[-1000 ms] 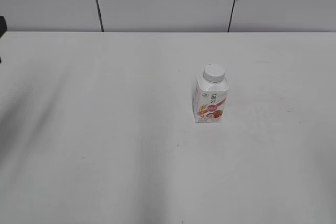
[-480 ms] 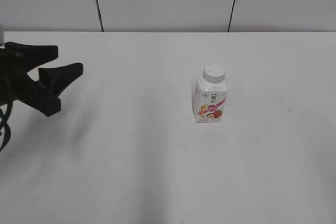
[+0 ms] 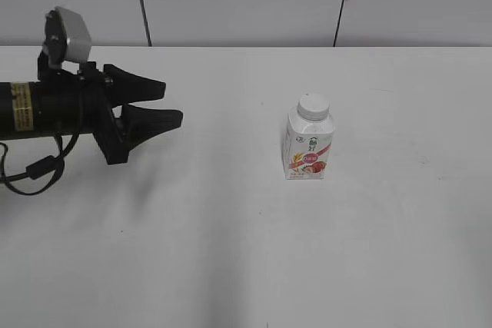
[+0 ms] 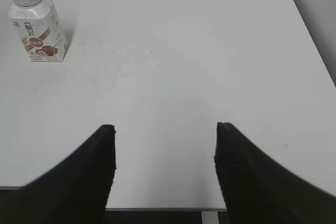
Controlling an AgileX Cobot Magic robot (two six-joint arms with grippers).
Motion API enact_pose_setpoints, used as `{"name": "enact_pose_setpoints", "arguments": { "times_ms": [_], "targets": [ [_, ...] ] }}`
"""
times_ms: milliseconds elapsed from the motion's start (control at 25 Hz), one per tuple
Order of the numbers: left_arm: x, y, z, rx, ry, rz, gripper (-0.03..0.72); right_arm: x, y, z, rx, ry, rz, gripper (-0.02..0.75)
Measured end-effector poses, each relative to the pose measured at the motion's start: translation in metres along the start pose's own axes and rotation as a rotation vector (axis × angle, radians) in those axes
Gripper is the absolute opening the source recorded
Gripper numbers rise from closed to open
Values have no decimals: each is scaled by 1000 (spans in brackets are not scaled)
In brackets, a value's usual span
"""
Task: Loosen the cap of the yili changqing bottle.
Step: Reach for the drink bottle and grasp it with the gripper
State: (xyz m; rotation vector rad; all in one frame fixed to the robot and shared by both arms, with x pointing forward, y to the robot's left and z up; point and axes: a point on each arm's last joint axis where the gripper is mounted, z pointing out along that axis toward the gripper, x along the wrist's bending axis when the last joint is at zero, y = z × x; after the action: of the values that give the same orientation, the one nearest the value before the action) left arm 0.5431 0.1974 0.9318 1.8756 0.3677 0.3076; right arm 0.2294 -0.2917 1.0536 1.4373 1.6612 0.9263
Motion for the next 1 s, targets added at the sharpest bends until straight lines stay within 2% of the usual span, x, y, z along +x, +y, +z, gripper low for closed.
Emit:
{"name": "enact_pose_setpoints", "arguments": {
  "times_ms": [80, 240, 320, 440, 560, 1000],
  "targets": [
    [8, -3, 8, 2, -43, 14, 467, 0, 0, 0, 0, 0, 0, 480],
    [25, -14, 26, 8, -132, 18, 606, 0, 0, 0, 0, 0, 0, 480],
    [35, -20, 35, 20, -172, 16, 638, 0, 0, 0, 0, 0, 0, 480],
    [46, -26, 50, 32, -237, 22, 650, 0, 0, 0, 0, 0, 0, 480],
    [50, -28, 67, 31, -294, 37, 650, 0, 0, 0, 0, 0, 0, 480],
    [36, -45, 133, 30, -427, 80, 642, 0, 0, 0, 0, 0, 0, 480]
  ]
}}
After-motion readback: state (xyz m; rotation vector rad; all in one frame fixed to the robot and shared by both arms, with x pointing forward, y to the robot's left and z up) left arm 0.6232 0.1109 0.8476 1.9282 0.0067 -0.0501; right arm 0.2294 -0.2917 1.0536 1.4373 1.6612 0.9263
